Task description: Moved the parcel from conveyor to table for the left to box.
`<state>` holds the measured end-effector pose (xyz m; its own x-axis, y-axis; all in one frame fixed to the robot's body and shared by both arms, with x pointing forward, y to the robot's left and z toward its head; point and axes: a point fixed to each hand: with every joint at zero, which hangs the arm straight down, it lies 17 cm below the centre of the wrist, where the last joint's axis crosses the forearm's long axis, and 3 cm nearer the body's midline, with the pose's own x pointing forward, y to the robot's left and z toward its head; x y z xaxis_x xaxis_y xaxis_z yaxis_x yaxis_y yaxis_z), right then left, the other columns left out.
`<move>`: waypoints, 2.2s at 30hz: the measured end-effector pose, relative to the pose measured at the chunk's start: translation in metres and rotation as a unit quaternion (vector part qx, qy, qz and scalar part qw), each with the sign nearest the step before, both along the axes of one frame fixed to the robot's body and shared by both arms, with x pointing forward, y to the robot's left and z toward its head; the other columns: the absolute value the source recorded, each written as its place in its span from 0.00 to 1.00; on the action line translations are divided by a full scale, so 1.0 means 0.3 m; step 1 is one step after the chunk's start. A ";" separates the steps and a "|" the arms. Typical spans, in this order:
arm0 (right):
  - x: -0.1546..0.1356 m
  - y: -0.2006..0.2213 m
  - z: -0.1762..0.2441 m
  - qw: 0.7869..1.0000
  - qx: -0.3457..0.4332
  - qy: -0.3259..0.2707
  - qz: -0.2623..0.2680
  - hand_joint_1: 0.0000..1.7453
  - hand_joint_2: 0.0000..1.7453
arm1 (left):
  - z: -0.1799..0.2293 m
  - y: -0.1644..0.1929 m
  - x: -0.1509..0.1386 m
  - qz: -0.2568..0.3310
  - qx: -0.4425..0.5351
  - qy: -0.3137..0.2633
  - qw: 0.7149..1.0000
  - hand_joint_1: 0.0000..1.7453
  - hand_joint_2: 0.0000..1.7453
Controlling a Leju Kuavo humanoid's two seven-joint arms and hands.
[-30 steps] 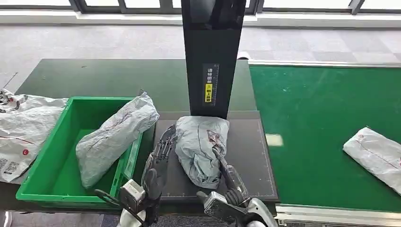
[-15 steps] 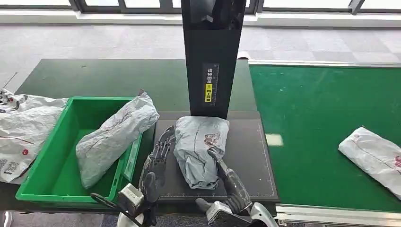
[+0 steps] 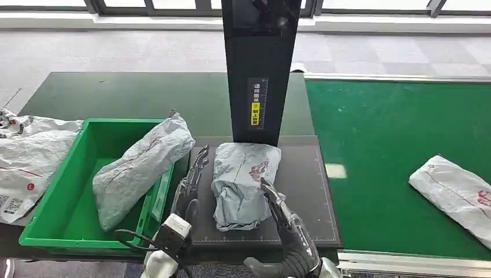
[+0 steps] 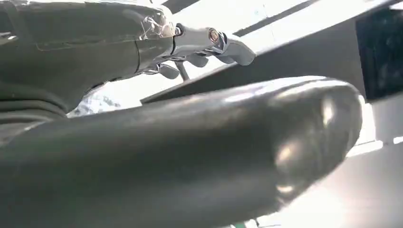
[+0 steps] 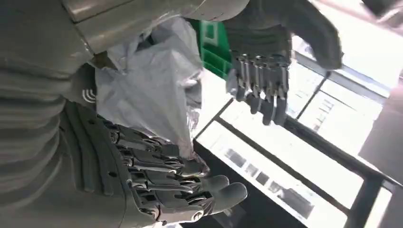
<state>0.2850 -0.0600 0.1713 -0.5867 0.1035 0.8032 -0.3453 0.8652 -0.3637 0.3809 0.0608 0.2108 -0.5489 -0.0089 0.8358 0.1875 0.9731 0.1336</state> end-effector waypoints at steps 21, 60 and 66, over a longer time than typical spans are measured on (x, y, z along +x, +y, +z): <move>-0.041 -0.031 0.078 1.000 0.014 -0.025 -0.002 0.00 1.00 | 0.010 -0.003 0.015 0.007 0.004 -0.003 1.000 0.00 0.00; 0.102 -0.240 -0.465 0.921 -0.333 0.140 -0.146 0.00 1.00 | -0.174 -0.089 0.095 0.025 0.179 0.032 0.983 0.00 0.00; 0.117 -0.239 -0.463 0.920 -0.337 0.135 -0.146 0.00 1.00 | -0.188 -0.090 0.091 0.022 0.182 0.039 0.982 0.00 0.00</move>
